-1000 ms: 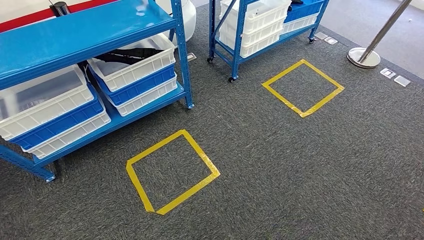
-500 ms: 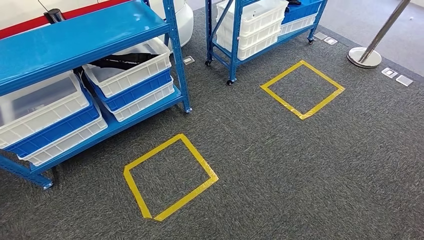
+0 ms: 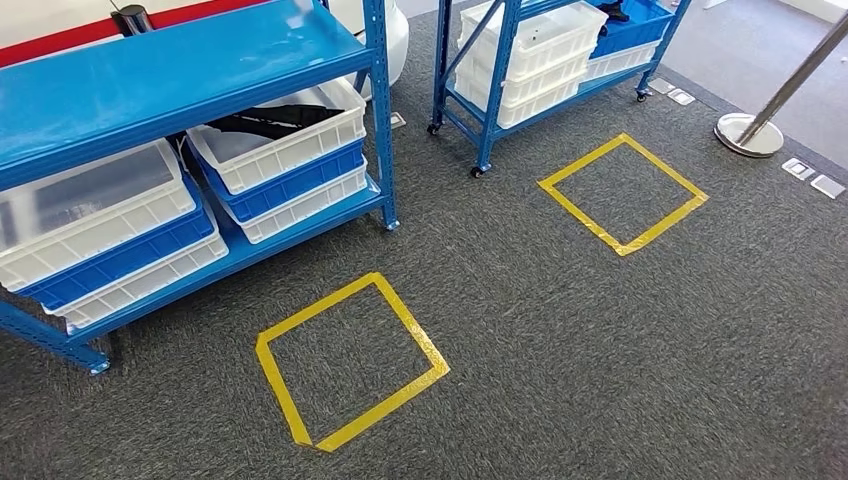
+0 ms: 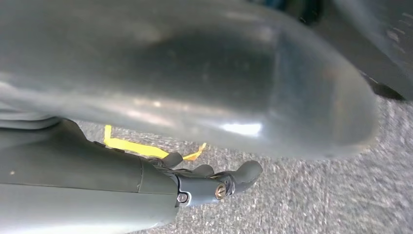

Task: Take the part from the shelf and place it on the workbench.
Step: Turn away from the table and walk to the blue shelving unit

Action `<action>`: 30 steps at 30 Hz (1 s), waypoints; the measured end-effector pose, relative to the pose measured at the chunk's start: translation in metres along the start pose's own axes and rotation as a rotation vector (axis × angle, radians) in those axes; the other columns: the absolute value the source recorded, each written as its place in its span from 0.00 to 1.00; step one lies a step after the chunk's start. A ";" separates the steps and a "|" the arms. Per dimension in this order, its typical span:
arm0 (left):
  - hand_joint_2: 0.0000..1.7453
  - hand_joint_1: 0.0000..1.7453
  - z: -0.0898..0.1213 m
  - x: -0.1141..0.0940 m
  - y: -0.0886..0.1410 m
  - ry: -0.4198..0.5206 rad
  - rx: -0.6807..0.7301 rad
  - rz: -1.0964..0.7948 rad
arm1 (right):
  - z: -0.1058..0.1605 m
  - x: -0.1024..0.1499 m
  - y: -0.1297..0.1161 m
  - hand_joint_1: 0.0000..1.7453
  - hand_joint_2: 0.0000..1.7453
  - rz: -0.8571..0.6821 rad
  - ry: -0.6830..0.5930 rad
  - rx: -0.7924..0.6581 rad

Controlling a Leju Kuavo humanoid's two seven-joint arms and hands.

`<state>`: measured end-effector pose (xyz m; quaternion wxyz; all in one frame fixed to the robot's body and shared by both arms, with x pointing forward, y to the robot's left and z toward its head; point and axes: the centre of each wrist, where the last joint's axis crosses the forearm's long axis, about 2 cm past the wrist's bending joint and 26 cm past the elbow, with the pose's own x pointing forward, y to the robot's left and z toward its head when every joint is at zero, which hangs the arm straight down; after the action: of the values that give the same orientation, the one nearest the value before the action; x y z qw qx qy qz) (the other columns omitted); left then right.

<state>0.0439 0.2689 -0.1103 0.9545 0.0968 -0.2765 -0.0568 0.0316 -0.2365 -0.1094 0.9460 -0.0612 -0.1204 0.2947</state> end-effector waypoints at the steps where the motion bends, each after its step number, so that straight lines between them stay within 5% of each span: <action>1: 0.00 0.00 0.000 0.000 -0.001 0.002 -0.001 0.001 | 0.000 0.000 0.000 0.00 0.00 0.000 0.000 0.000; 30: 0.00 0.00 0.001 -0.002 0.000 0.013 -0.017 0.010 | 0.000 0.001 0.003 0.00 0.00 -0.006 -0.016 0.011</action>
<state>0.0413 0.2692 -0.1107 0.9573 0.0879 -0.2702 -0.0537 0.0310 -0.2337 -0.1092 0.9463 -0.0535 -0.1264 0.2927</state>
